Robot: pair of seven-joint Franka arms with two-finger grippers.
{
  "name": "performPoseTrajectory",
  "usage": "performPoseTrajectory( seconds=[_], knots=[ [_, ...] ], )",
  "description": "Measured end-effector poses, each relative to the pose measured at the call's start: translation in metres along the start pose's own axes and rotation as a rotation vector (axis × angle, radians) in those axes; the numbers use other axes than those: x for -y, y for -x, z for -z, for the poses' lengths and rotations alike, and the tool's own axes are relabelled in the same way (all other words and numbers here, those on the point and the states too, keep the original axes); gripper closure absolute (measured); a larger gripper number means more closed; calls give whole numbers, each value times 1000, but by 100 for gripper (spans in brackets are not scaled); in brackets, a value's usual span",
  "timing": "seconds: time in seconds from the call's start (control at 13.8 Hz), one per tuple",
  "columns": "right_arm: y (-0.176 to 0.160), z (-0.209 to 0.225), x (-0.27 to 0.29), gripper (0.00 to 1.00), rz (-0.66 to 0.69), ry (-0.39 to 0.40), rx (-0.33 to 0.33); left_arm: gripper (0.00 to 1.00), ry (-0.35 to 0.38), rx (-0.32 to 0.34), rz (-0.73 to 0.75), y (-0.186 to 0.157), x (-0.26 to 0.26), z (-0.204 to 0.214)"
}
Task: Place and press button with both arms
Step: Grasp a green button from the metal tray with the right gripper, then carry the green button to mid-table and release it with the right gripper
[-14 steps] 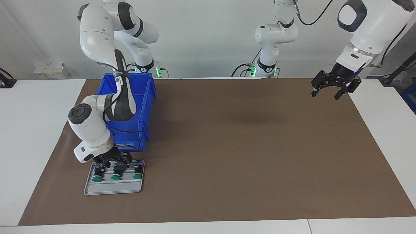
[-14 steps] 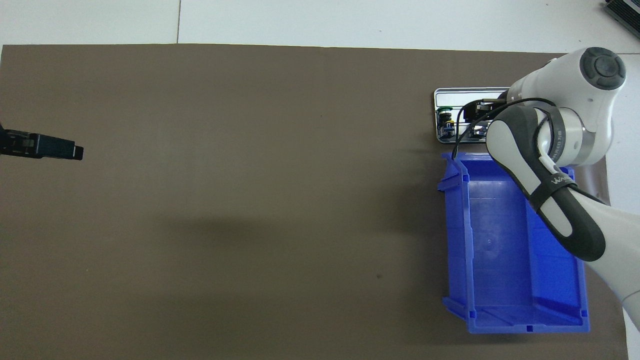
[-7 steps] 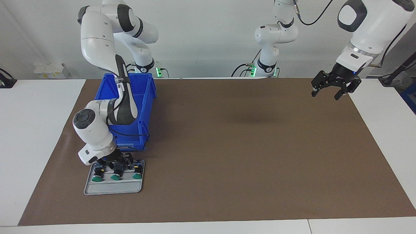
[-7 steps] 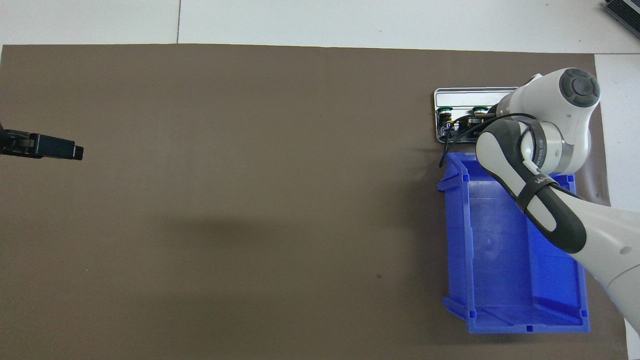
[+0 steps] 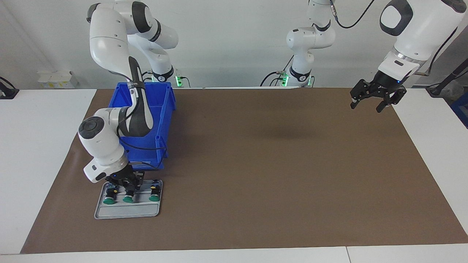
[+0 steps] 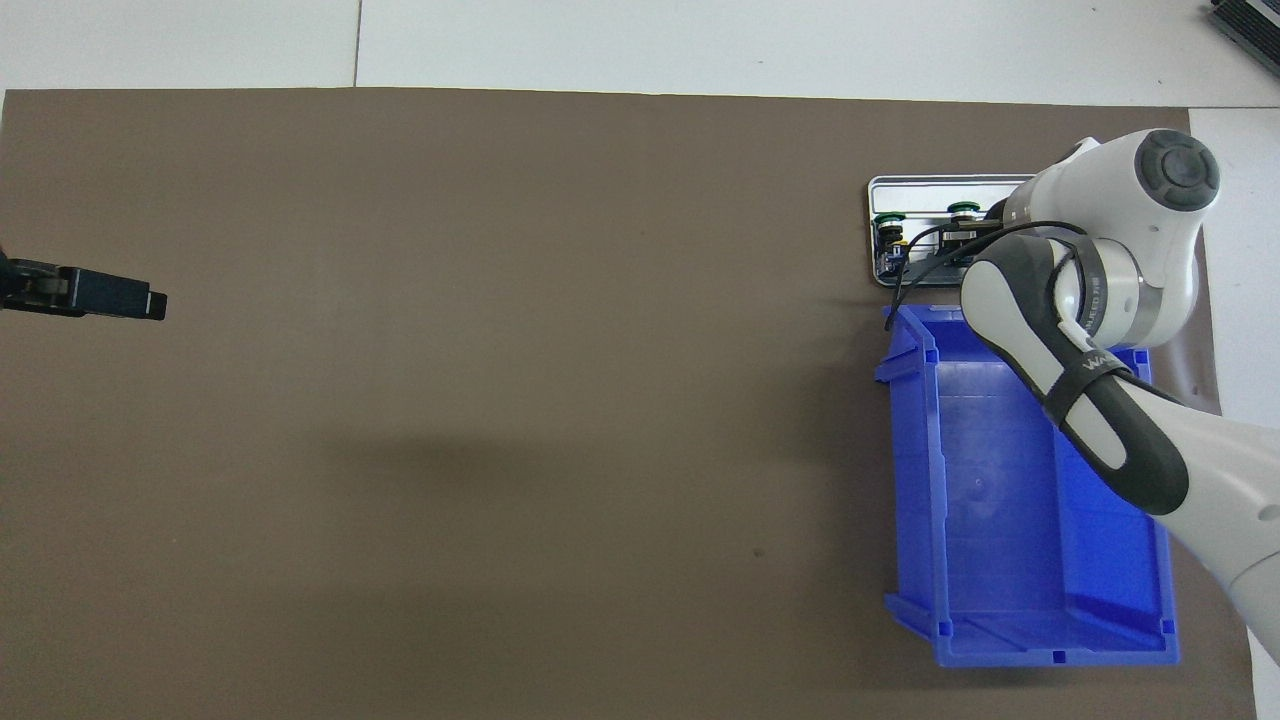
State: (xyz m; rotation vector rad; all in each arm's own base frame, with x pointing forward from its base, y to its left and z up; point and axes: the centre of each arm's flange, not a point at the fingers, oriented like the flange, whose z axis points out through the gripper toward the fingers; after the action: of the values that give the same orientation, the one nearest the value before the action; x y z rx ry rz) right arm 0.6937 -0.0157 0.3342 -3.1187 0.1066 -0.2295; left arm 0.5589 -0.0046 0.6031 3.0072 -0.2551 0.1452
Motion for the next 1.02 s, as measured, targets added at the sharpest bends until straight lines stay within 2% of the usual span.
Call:
performPoseTrajectory(
  seconds=[0.22,0.51,0.73,0.87,1.02],
  knots=[
    [4,38,30,59,-190,-1,2,0,0,0,0,0,0,0],
    [31,71,153,59,-479,-12,27,0,0,0,0,0,0,0],
    [61,78,243,59,-753,-32,33,0,0,0,0,0,0,0],
    [80,88,293,59,-934,-55,31,0,0,0,0,0,0,0],
    [100,92,335,59,-1050,-65,38,0,0,0,0,0,0,0]
  ],
)
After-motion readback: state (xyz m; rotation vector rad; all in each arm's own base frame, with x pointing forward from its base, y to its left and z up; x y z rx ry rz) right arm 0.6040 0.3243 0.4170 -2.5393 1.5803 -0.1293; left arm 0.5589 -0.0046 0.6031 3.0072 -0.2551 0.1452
